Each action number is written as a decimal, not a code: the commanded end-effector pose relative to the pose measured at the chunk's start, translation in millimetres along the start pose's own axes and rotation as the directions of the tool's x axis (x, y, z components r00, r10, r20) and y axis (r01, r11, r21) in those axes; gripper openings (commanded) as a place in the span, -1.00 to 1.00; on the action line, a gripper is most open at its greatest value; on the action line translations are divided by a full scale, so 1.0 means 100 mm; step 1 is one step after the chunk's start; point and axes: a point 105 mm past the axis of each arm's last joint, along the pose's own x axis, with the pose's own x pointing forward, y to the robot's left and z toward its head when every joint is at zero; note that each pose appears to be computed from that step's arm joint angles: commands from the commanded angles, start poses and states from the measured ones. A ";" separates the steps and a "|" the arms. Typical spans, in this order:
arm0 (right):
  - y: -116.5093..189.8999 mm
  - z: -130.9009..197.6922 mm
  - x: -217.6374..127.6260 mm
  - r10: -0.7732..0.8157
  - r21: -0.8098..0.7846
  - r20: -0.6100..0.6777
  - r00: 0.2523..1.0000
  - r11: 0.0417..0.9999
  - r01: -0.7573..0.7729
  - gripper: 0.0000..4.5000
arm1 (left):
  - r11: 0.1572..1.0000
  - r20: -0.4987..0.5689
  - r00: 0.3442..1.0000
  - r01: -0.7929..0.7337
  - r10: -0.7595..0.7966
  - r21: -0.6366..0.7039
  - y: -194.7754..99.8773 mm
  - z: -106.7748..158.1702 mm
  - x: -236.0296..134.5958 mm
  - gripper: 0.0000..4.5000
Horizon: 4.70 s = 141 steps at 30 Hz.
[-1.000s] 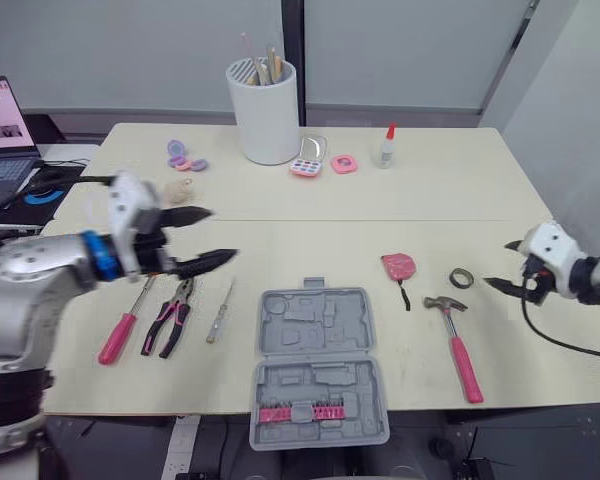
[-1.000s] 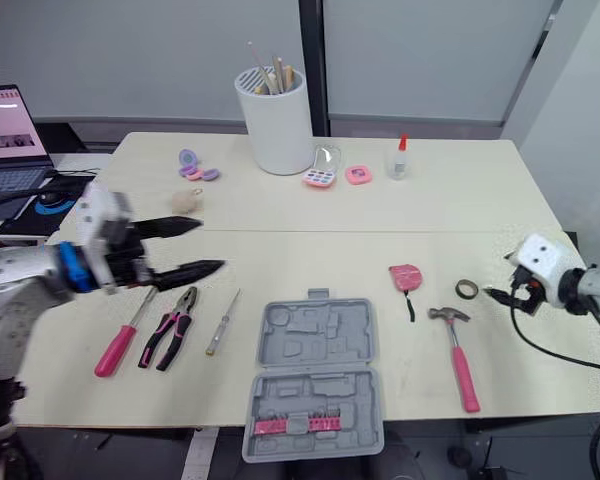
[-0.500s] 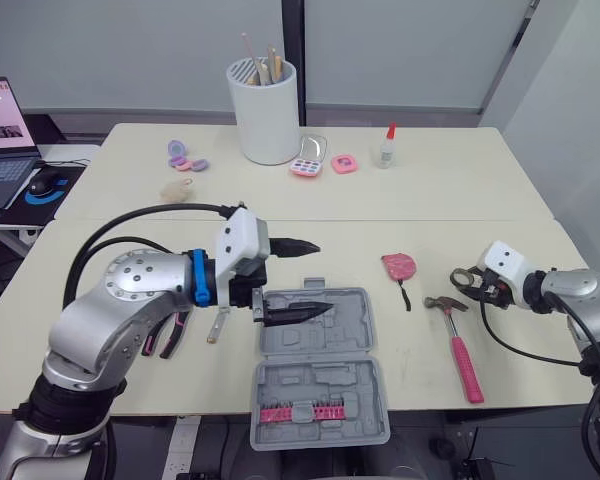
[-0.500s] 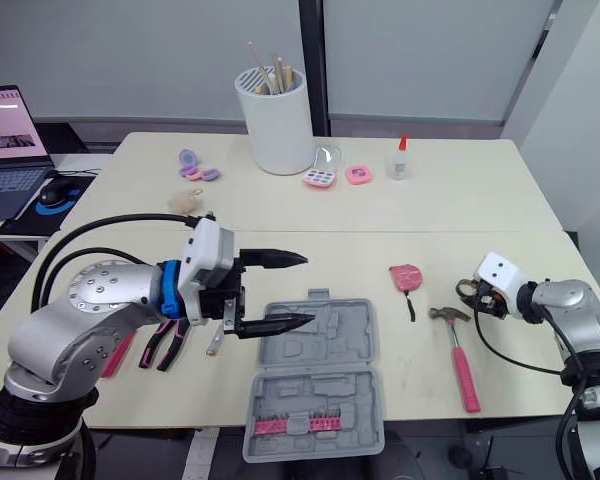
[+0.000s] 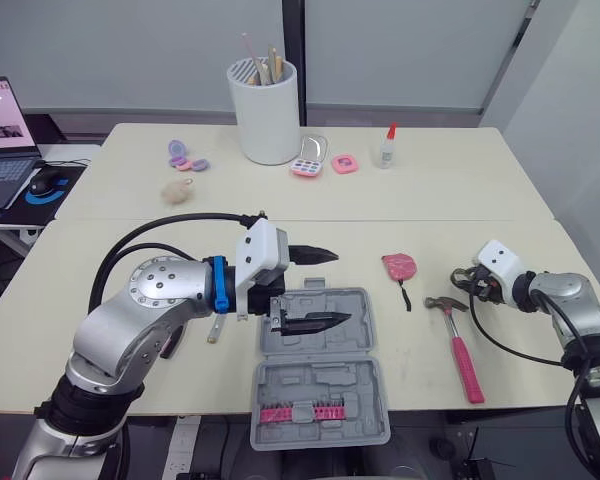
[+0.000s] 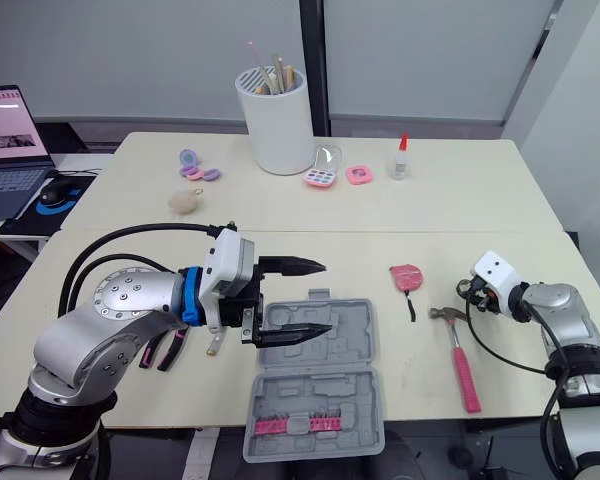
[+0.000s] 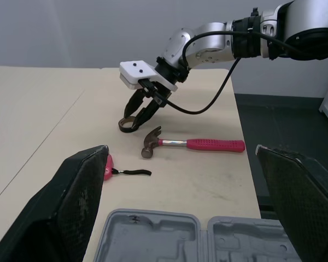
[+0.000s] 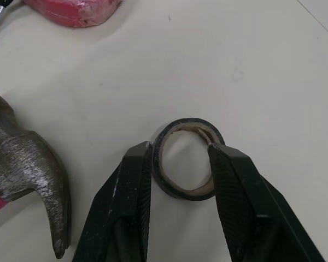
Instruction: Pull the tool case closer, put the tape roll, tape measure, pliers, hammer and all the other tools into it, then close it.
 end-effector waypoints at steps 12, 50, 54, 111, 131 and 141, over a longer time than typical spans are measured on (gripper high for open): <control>-0.02 0.02 0.04 -0.007 0.038 -0.004 1.000 0.999 0.007 -0.93 | 1.000 0.049 0.999 -0.012 0.011 0.025 -0.03 0.07 0.06 1.00; 2.58 2.17 0.56 0.611 -0.360 0.329 0.720 0.786 -0.503 -1.00 | 0.938 -0.361 0.904 -0.304 0.229 -0.165 -0.01 -0.40 -1.48 1.00; 2.65 2.18 0.64 0.605 -0.356 0.334 0.723 0.791 -0.497 -1.00 | 0.938 -0.362 0.903 -0.306 0.232 -0.161 -0.01 -0.37 -1.50 1.00; 2.64 2.30 0.70 0.512 -0.306 0.443 0.736 0.858 -0.412 -0.39 | 0.938 -0.375 0.898 -0.307 0.230 -0.160 -0.09 -0.51 -1.51 1.00; 2.67 1.85 1.09 0.439 -0.178 0.331 0.835 0.898 -0.402 -0.39 | 0.940 -0.388 0.894 -0.304 0.226 -0.154 -0.10 -0.53 -1.50 1.00; 2.61 2.12 0.78 0.514 -0.272 0.477 0.713 0.858 -0.436 -0.39 | 0.927 -0.370 0.890 -0.342 0.267 -0.154 -0.05 -0.53 -1.55 1.00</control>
